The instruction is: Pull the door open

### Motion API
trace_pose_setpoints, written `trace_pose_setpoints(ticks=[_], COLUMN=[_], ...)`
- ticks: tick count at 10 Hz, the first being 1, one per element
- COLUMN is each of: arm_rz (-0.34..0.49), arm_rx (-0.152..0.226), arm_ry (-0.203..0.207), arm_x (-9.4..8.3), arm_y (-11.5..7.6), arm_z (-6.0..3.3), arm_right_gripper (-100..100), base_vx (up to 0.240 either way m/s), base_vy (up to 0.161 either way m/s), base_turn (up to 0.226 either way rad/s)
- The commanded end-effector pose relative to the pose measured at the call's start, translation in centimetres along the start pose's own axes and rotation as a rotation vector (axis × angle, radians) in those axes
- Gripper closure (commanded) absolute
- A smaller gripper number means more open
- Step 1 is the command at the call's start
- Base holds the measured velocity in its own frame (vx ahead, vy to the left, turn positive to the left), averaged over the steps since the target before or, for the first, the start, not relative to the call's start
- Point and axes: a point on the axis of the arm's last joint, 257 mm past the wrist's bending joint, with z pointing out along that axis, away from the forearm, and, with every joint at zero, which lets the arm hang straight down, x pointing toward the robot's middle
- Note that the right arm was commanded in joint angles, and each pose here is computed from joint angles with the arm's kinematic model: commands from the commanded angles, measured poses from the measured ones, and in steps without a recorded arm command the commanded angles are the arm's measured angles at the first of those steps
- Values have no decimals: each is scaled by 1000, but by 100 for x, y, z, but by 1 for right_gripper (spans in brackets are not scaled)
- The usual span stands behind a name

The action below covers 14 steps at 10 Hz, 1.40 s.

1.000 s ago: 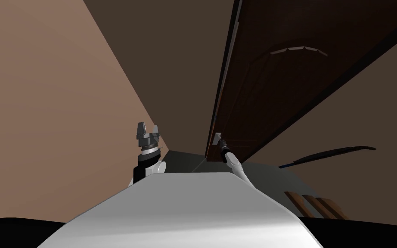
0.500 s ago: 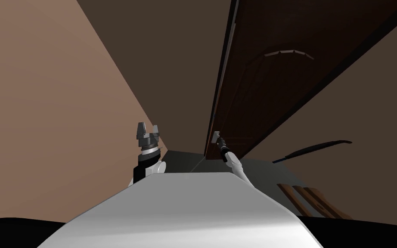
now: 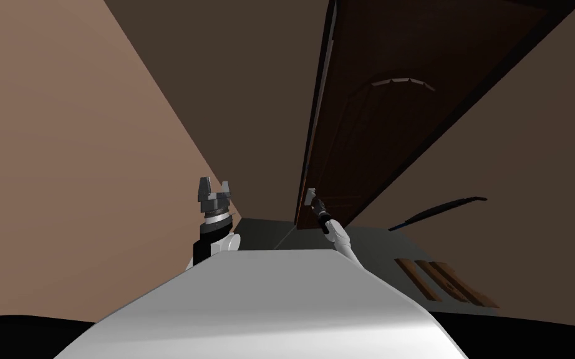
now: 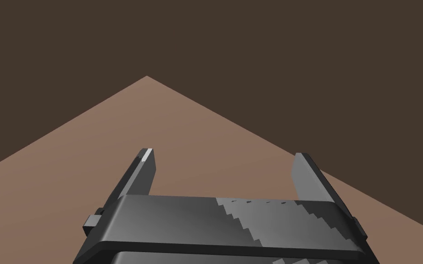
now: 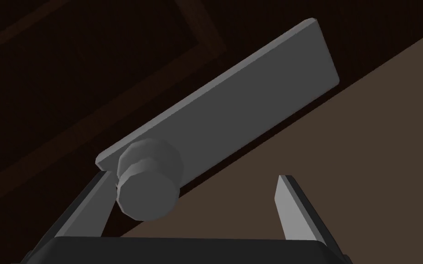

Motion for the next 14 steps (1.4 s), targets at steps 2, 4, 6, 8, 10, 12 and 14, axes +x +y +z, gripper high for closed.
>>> trace_pose_setpoints(ticks=[2, 4, 6, 8, 10, 12, 14], arm_rz=[168, 278, 386, 491, 589, 748, 827], arm_rx=[-10, -15, -19, -22, -24, -30, -29], arm_ry=[-46, -77, -108, -140, -172, -228, -255], arm_x=[-137, -232, -330, -426, -516, -672, -736], arm_y=[45, 62, 69, 67, 57, 30, 1], arm_z=[19, 26, 30, 31, 29, 18, 10], arm_right_gripper=[-100, -100, -100, -100, -100, -100, -100], base_vx=[-45, -41, -34, -33, -34, -41, -33], base_vy=[1, 1, -3, -4, -1, -9, -6], base_turn=[-81, -60, -55, -64, -53, -83, -48])
